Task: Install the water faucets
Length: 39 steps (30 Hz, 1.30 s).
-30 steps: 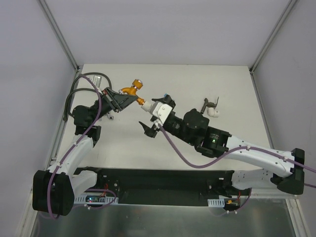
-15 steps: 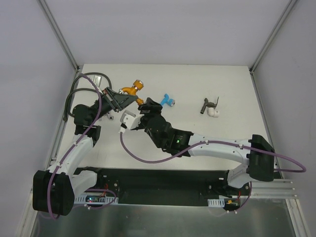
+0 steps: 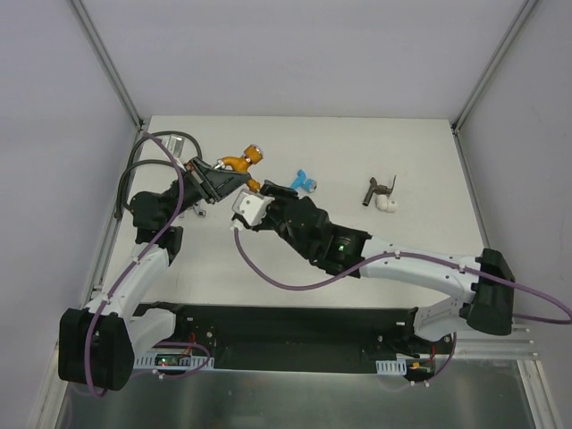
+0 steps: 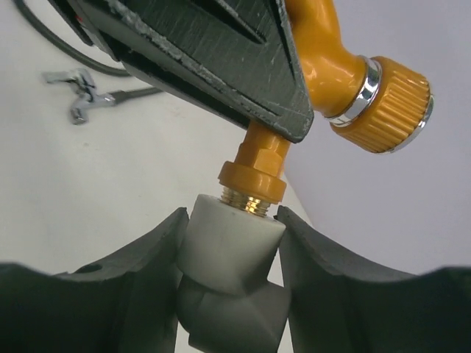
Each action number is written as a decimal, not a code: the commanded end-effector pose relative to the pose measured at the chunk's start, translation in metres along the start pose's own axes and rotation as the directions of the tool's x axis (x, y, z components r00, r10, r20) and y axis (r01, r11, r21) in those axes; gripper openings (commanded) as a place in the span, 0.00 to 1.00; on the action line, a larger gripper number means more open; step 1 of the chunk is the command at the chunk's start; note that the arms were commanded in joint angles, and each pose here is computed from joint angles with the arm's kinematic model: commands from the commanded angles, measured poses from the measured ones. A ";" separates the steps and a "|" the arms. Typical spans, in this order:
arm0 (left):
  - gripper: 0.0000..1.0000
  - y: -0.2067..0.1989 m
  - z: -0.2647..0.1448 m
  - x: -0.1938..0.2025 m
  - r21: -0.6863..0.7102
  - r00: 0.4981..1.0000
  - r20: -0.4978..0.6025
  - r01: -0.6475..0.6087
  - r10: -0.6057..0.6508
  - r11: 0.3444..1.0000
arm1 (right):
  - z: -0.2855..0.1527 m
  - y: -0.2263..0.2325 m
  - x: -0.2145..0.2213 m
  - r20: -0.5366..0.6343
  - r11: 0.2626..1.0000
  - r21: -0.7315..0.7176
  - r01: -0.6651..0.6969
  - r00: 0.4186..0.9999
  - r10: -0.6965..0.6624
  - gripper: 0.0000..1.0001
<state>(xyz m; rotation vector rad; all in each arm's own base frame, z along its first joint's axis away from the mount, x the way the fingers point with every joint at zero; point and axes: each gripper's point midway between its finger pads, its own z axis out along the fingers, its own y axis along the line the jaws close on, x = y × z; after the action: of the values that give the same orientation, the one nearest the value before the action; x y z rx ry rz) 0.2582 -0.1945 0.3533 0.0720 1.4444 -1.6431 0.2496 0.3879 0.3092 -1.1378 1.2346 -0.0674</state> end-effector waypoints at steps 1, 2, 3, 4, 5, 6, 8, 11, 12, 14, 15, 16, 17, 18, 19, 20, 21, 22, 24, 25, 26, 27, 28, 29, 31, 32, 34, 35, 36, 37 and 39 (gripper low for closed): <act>0.00 -0.047 0.002 -0.010 0.146 0.990 0.014 -0.141 0.140 0.979 | -0.029 -0.023 -0.038 0.144 0.929 -0.210 -0.304 0.931 0.337 0.02; 0.00 -0.049 0.001 -0.010 0.158 0.988 0.018 -0.153 0.152 0.976 | -0.038 -0.019 -0.050 0.182 0.900 -0.300 -0.318 0.907 0.381 0.02; 0.00 -0.051 0.001 -0.010 0.166 0.987 0.020 -0.159 0.158 0.973 | -0.038 -0.026 -0.047 0.165 0.862 -0.329 -0.386 0.875 0.455 0.02; 0.00 -0.053 0.000 -0.010 0.174 0.986 0.020 -0.165 0.164 0.971 | -0.044 -0.026 -0.051 0.163 0.827 -0.386 -0.408 0.852 0.497 0.02; 0.00 -0.057 -0.001 -0.010 0.192 0.983 0.027 -0.183 0.182 0.964 | -0.052 -0.018 -0.060 0.168 0.770 -0.486 -0.414 0.820 0.547 0.02; 0.00 -0.059 -0.001 -0.009 0.202 0.982 0.026 -0.186 0.185 0.962 | -0.052 -0.027 -0.056 0.137 0.721 -0.506 -0.474 0.781 0.610 0.02; 0.00 -0.064 -0.003 -0.008 0.228 0.979 0.027 -0.204 0.203 0.952 | -0.060 -0.025 -0.066 0.113 0.628 -0.609 -0.484 0.731 0.673 0.01; 0.00 -0.073 -0.005 -0.007 0.274 0.972 0.044 -0.233 0.230 0.933 | -0.066 -0.028 -0.075 0.039 0.485 -0.707 -0.515 0.656 0.754 0.02; 0.00 -0.079 -0.007 -0.007 0.296 0.968 0.052 -0.249 0.245 0.922 | -0.066 -0.031 -0.075 0.017 0.449 -0.721 -0.528 0.634 0.773 0.02; 0.00 -0.081 -0.008 -0.005 0.311 0.965 0.050 -0.258 0.256 0.915 | -0.073 -0.029 -0.087 -0.050 0.328 -0.785 -0.525 0.582 0.812 0.02; 0.00 -0.083 -0.008 -0.005 0.316 0.963 0.053 -0.267 0.264 0.911 | -0.071 -0.032 -0.087 -0.063 0.304 -0.795 -0.524 0.570 0.819 0.02; 0.00 -0.084 -0.009 -0.004 0.320 0.961 0.053 -0.275 0.273 0.907 | -0.071 -0.032 -0.093 -0.114 0.227 -0.807 -0.545 0.520 0.846 0.02; 0.00 -0.086 -0.010 -0.003 0.326 0.957 0.056 -0.287 0.285 0.901 | -0.075 -0.031 -0.099 -0.132 0.186 -0.832 -0.523 0.511 0.849 0.02; 0.00 -0.088 -0.011 -0.003 0.333 0.953 0.062 -0.299 0.295 0.894 | -0.076 -0.033 -0.102 -0.144 0.159 -0.841 -0.517 0.497 0.856 0.02; 0.00 -0.090 -0.011 -0.003 0.338 0.951 0.066 -0.307 0.303 0.890 | -0.073 -0.034 -0.106 -0.148 0.135 -0.853 -0.505 0.480 0.865 0.02; 0.00 -0.091 -0.012 -0.002 0.342 0.949 0.068 -0.312 0.308 0.886 | -0.077 -0.035 -0.111 -0.200 0.067 -0.858 -0.509 0.452 0.869 0.02; 0.00 -0.092 -0.013 -0.002 0.345 0.947 0.069 -0.317 0.313 0.883 | -0.077 -0.038 -0.117 -0.197 0.050 -0.869 -0.493 0.436 0.878 0.01; 0.00 -0.093 -0.013 -0.001 0.350 0.946 0.073 -0.322 0.317 0.880 | -0.071 -0.035 -0.115 -0.229 0.014 -0.866 -0.499 0.421 0.878 0.02; 0.00 -0.094 -0.014 -0.002 0.352 0.945 0.079 -0.323 0.316 0.878 | -0.072 -0.039 -0.121 -0.269 -0.055 -0.869 -0.491 0.377 0.886 0.02; 0.00 -0.094 -0.014 -0.002 0.352 0.946 0.082 -0.322 0.313 0.879 | -0.067 -0.036 -0.118 -0.292 -0.080 -0.863 -0.498 0.363 0.885 0.02; 0.00 -0.093 -0.014 -0.003 0.349 0.948 0.084 -0.316 0.306 0.882 | -0.065 -0.039 -0.117 -0.324 -0.117 -0.849 -0.516 0.331 0.886 0.02; 0.00 -0.093 -0.013 -0.004 0.345 0.950 0.091 -0.311 0.298 0.886 | -0.063 -0.040 -0.115 -0.316 -0.117 -0.850 -0.513 0.320 0.893 0.02; 0.00 -0.091 -0.013 -0.004 0.341 0.953 0.092 -0.304 0.290 0.890 | -0.060 -0.040 -0.113 -0.322 -0.124 -0.844 -0.522 0.308 0.895 0.03; 0.00 -0.089 -0.013 -0.005 0.336 0.957 0.094 -0.291 0.276 0.896 | -0.056 -0.043 -0.108 -0.322 -0.123 -0.833 -0.540 0.292 0.901 0.10; 0.00 -0.085 -0.011 -0.007 0.322 0.962 0.096 -0.274 0.257 0.906 | -0.055 -0.043 -0.103 -0.317 -0.116 -0.823 -0.556 0.281 0.906 0.21; 0.00 -0.080 -0.010 -0.008 0.306 0.967 0.093 -0.256 0.239 0.917 | -0.053 -0.045 -0.101 -0.311 -0.109 -0.816 -0.568 0.272 0.910 0.37; 0.00 -0.073 -0.008 -0.011 0.276 0.973 0.099 -0.230 0.210 0.933 | -0.053 -0.047 -0.097 -0.293 -0.086 -0.811 -0.579 0.273 0.916 0.53; 0.00 -0.070 -0.007 -0.012 0.260 0.972 0.102 -0.229 0.210 0.938 | -0.052 -0.050 -0.096 -0.278 -0.071 -0.806 -0.587 0.271 0.921 0.66; 0.00 -0.062 -0.006 -0.013 0.229 0.978 0.096 -0.203 0.185 0.952 | -0.051 -0.050 -0.092 -0.286 -0.069 -0.793 -0.605 0.270 0.920 0.71; 0.00 -0.058 -0.005 -0.014 0.213 0.979 0.096 -0.195 0.178 0.957 | -0.053 -0.053 -0.092 -0.254 -0.031 -0.797 -0.603 0.288 0.923 0.76; 0.00 -0.051 -0.005 -0.016 0.177 0.981 0.104 -0.183 0.167 0.967 | -0.054 -0.054 -0.087 -0.247 -0.003 -0.769 -0.640 0.293 0.924 0.86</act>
<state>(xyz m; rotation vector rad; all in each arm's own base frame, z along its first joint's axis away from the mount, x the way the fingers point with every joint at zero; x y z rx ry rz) 0.2416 -0.1916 0.3858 0.1391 1.2880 -1.6971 0.2092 0.3984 0.3690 -0.8304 1.5998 1.8371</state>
